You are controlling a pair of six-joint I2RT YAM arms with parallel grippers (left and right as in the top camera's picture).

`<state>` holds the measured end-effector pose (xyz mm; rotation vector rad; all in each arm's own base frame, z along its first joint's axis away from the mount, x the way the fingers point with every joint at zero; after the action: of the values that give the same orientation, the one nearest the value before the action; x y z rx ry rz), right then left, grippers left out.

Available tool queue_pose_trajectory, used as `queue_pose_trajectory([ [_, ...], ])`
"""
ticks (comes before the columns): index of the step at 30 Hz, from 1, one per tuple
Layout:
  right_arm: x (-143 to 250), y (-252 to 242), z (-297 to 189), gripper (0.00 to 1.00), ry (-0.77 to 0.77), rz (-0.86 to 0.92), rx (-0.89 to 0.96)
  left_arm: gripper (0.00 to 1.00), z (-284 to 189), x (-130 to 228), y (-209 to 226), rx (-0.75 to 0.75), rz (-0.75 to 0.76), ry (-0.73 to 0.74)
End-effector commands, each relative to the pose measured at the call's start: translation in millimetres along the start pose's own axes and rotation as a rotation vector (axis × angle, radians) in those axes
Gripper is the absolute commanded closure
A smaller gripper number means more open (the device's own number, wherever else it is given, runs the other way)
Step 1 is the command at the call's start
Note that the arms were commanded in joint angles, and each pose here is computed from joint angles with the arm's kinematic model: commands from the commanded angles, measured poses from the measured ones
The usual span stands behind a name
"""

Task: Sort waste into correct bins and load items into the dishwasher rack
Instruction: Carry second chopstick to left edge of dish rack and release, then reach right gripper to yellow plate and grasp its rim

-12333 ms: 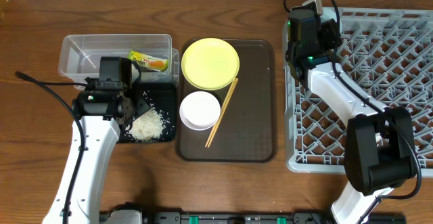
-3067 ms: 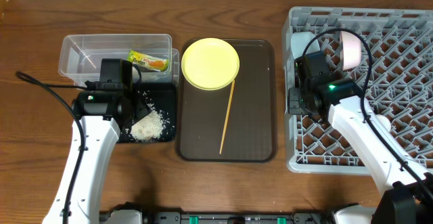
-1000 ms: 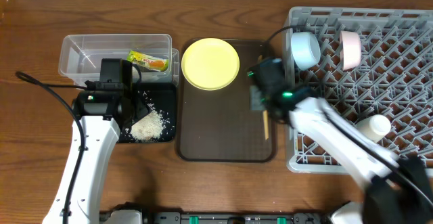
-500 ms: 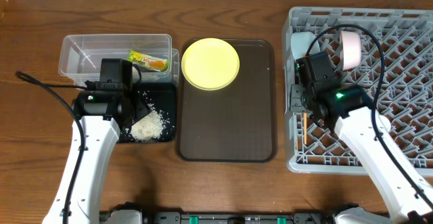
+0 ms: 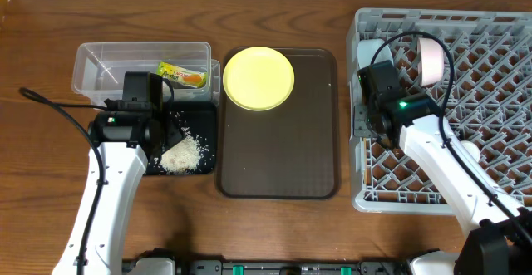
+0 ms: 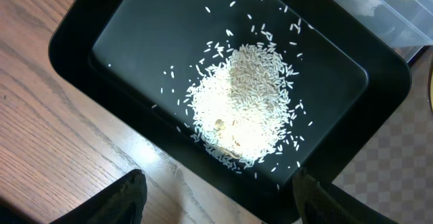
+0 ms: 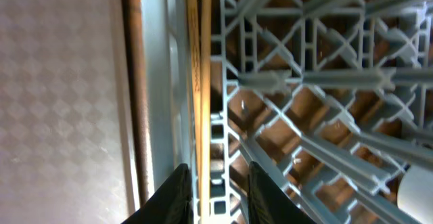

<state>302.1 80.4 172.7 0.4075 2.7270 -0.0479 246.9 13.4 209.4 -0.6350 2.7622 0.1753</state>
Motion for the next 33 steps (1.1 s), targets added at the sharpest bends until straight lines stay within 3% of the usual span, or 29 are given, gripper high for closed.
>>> queue_pose_trajectory([
  [1, -5.1, -1.8, -3.5, 0.74, -0.036, 0.009, -0.005, 0.28, 0.4, 0.2, 2.0, -0.011, 0.002, 0.000],
  [5, -18.1, 9.6, -17.7, 0.72, -0.126, -0.045, -0.113, 0.28, 0.4, 0.2, 2.0, -0.011, 0.002, 0.000],
  [11, -40.0, 54.5, -49.2, 0.60, -0.295, -0.101, -0.452, 0.28, 0.4, 0.2, 2.0, -0.010, 0.002, 0.000],
  [16, -45.1, 85.6, -49.2, 0.53, -0.362, -0.140, -0.561, 0.28, 0.4, 0.2, 2.0, -0.010, 0.002, 0.000],
  [25, -27.1, 142.5, 20.4, 0.52, -0.319, -0.208, -0.589, 0.28, 0.4, 0.2, 2.0, -0.010, 0.002, 0.000],
  [33, -11.8, 158.5, 90.2, 0.57, -0.222, -0.042, -0.576, 0.28, 0.5, 0.2, 2.0, -0.011, 0.002, 0.000],
])
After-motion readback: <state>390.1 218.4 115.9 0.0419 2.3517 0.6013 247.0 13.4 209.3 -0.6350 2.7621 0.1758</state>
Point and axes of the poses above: each gripper's point midway between its finger pads, its own z axis out along the fingers, its own y axis along the line the jaws close on, x = y × z, the point moved 8 cm from there along -z, back along the fingers, and after that the axes turned 13 degrees about z, right-handed, at the moved point
